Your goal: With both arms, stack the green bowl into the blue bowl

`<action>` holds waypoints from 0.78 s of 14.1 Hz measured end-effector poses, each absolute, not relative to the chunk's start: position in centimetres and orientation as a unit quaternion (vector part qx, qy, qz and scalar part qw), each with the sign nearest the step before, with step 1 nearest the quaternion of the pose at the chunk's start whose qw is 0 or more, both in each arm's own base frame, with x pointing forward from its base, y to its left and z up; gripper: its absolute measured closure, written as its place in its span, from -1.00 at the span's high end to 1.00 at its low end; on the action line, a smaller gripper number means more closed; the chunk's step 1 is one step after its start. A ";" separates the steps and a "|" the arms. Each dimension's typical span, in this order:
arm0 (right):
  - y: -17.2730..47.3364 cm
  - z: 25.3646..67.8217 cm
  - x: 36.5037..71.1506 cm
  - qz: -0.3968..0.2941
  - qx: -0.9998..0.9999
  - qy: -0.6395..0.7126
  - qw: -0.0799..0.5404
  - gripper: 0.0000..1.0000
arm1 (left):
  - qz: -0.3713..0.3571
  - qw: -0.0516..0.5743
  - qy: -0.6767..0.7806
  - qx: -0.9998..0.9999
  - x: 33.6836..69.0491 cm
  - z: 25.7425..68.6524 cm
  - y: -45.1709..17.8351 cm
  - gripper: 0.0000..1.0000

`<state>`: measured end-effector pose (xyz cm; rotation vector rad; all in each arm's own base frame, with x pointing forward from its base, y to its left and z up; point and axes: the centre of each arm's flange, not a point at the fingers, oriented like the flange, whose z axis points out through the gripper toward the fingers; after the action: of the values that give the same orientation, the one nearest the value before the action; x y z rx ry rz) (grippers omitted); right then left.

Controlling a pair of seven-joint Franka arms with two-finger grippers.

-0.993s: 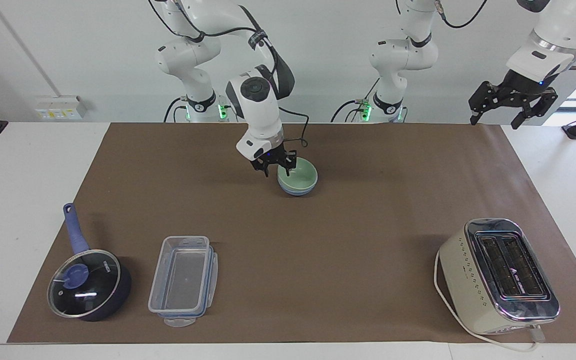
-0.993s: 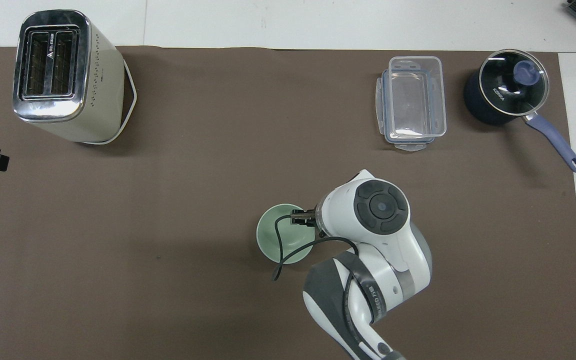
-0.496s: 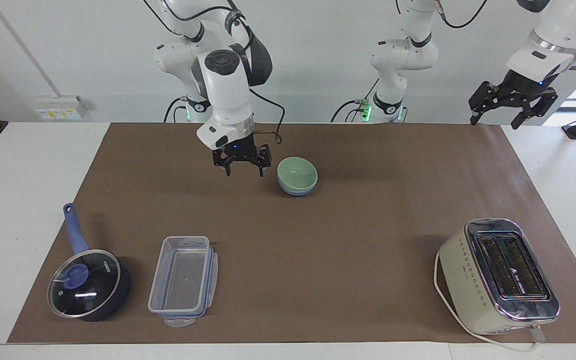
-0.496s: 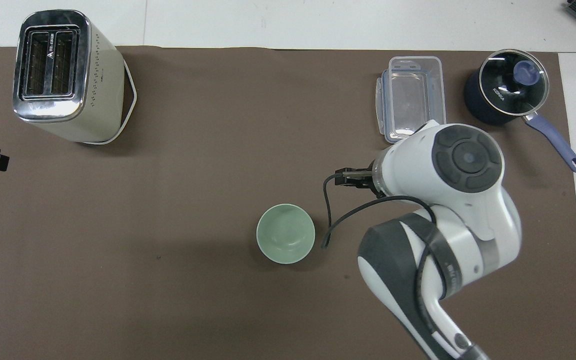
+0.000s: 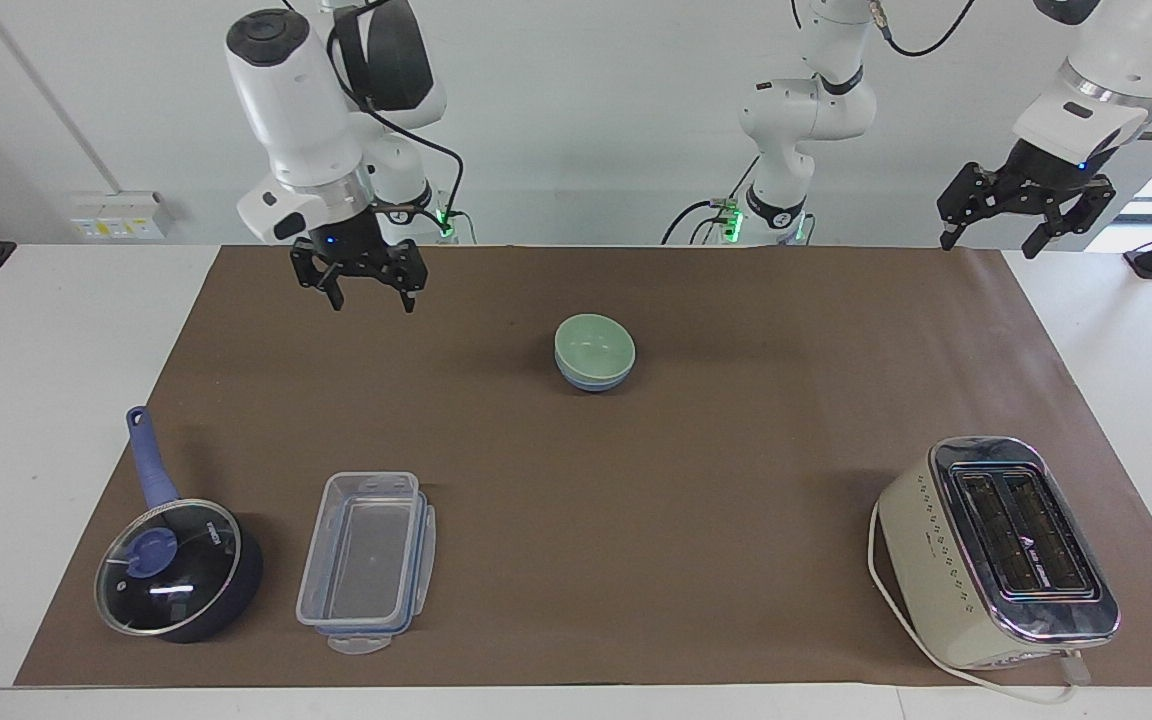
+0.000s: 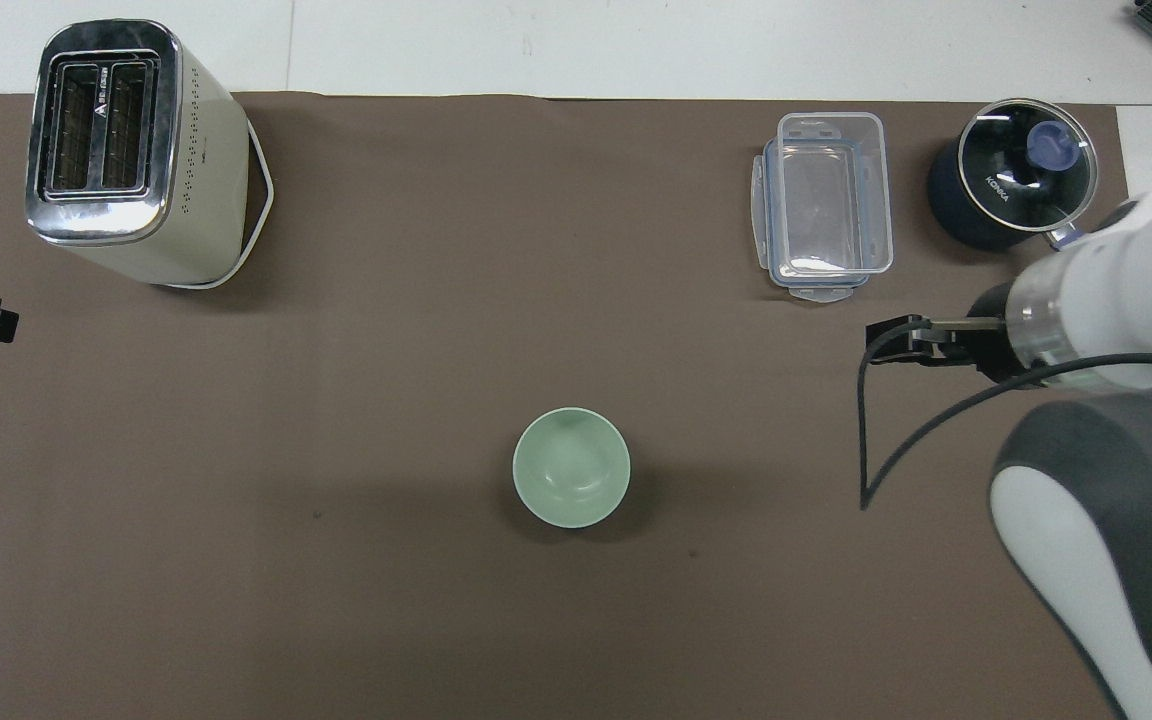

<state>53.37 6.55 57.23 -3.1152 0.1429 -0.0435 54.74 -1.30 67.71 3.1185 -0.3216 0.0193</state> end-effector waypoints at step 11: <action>-3.3 64.9 54.0 -0.007 -0.996 0.085 0.006 1.00 | 0.006 0.003 -0.103 0.995 54.7 67.7 -1.3 1.00</action>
<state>53.95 -3.29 64.87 -3.1185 0.2657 -0.0211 54.74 -1.30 67.71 3.1185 -0.3217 0.0191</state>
